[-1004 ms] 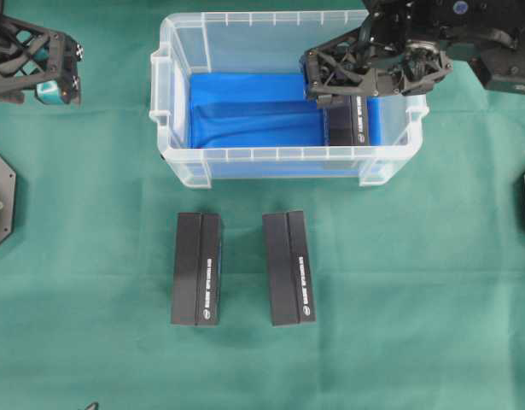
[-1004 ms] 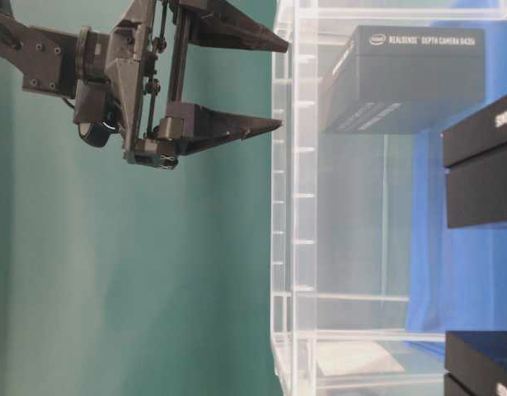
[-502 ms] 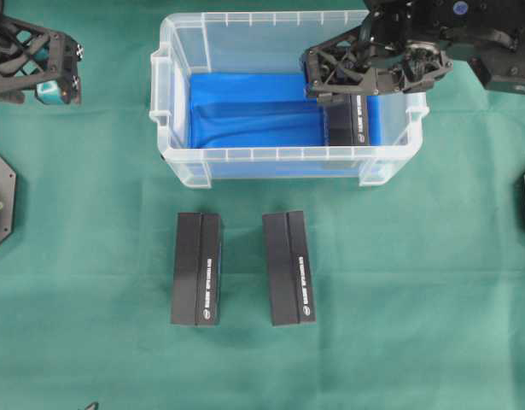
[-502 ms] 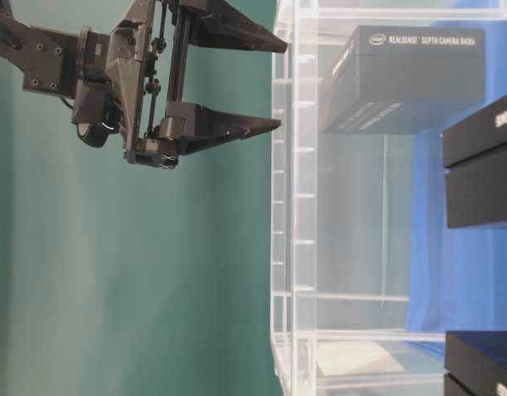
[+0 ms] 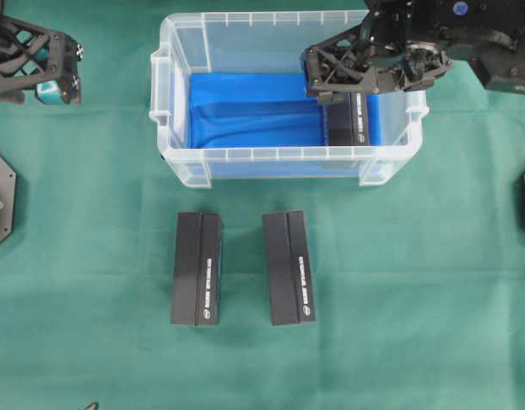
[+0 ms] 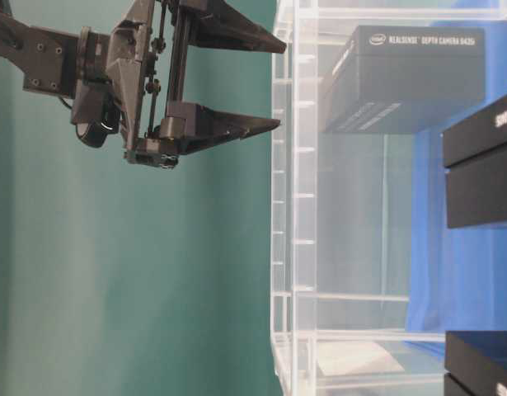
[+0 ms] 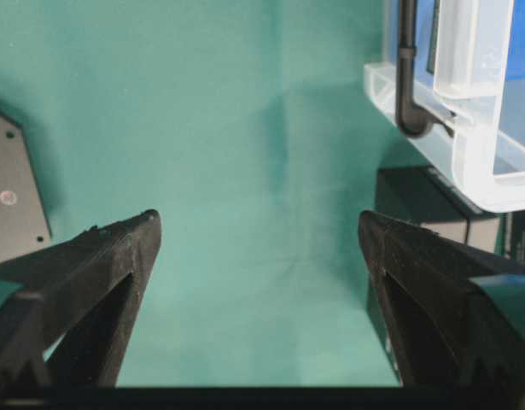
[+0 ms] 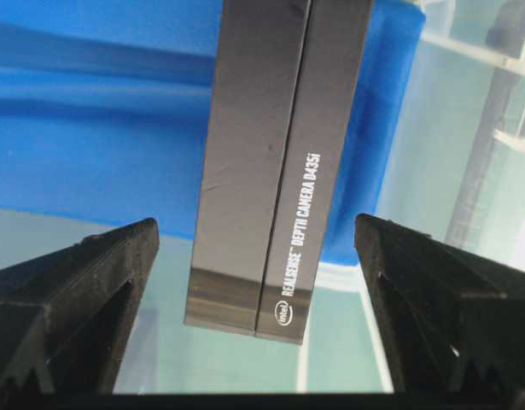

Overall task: Take out the box from the case.
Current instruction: 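Move the right gripper over the right black box in the case, then lower the right gripper around the right box and close it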

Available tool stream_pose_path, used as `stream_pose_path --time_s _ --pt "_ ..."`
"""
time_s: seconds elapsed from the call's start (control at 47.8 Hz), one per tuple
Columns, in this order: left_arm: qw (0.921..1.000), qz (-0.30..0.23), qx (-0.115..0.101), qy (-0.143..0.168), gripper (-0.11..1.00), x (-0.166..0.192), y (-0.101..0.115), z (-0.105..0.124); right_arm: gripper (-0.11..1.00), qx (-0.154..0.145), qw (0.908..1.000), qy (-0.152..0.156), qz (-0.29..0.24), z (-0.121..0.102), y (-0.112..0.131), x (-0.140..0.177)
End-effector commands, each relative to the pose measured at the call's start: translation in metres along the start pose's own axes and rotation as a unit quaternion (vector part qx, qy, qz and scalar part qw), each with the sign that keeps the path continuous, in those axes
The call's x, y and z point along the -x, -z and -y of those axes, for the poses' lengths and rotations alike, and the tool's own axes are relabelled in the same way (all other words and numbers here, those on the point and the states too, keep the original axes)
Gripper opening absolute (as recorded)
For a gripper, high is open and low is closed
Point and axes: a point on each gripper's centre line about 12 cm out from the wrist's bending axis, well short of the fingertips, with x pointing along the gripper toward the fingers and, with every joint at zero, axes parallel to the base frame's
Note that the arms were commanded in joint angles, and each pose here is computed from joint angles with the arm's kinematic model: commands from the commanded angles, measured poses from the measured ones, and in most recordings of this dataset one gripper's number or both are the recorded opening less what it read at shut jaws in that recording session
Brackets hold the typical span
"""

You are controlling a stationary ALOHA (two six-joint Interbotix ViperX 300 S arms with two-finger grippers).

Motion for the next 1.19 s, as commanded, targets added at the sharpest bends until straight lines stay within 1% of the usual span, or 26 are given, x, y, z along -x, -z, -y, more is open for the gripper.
stream_pose_path --time_s 0.0,0.209,0.335,0.418,0.606,0.878,1.004,1.171 --pt "1.0 0.003 0.001 0.01 0.97 0.005 -0.001 0.001 0.91 0.001 0.9999 -0.011 0.007 -0.002 -0.002 0.007" --pt "0.9999 0.003 0.001 0.01 0.97 0.005 -0.001 0.001 0.91 0.005 0.9999 -0.006 0.007 -0.003 -0.001 -0.002" --pt "1.0 0.003 0.001 0.01 0.97 0.005 -0.001 0.001 0.91 0.005 0.9998 -0.015 0.01 -0.004 -0.001 -0.009" --pt "0.9999 0.003 0.001 0.01 0.97 0.005 -0.001 0.001 0.91 0.005 0.9998 -0.014 0.01 -0.003 -0.001 -0.014" --pt "1.0 0.003 0.001 0.01 0.97 0.005 -0.001 0.001 0.91 0.005 1.0 -0.004 0.007 0.001 -0.001 -0.028" --pt "0.9999 0.002 -0.001 0.01 0.97 0.005 0.0 0.001 0.91 0.006 1.0 -0.002 0.005 -0.001 0.0 -0.046" --pt "0.9999 0.002 -0.002 0.01 0.97 0.005 0.0 0.001 0.91 0.006 0.9999 0.009 0.002 0.0 0.001 -0.055" --pt "0.9999 0.002 -0.004 0.01 0.97 0.005 0.001 0.002 0.91 0.003 0.9999 0.014 0.0 0.0 0.003 -0.066"
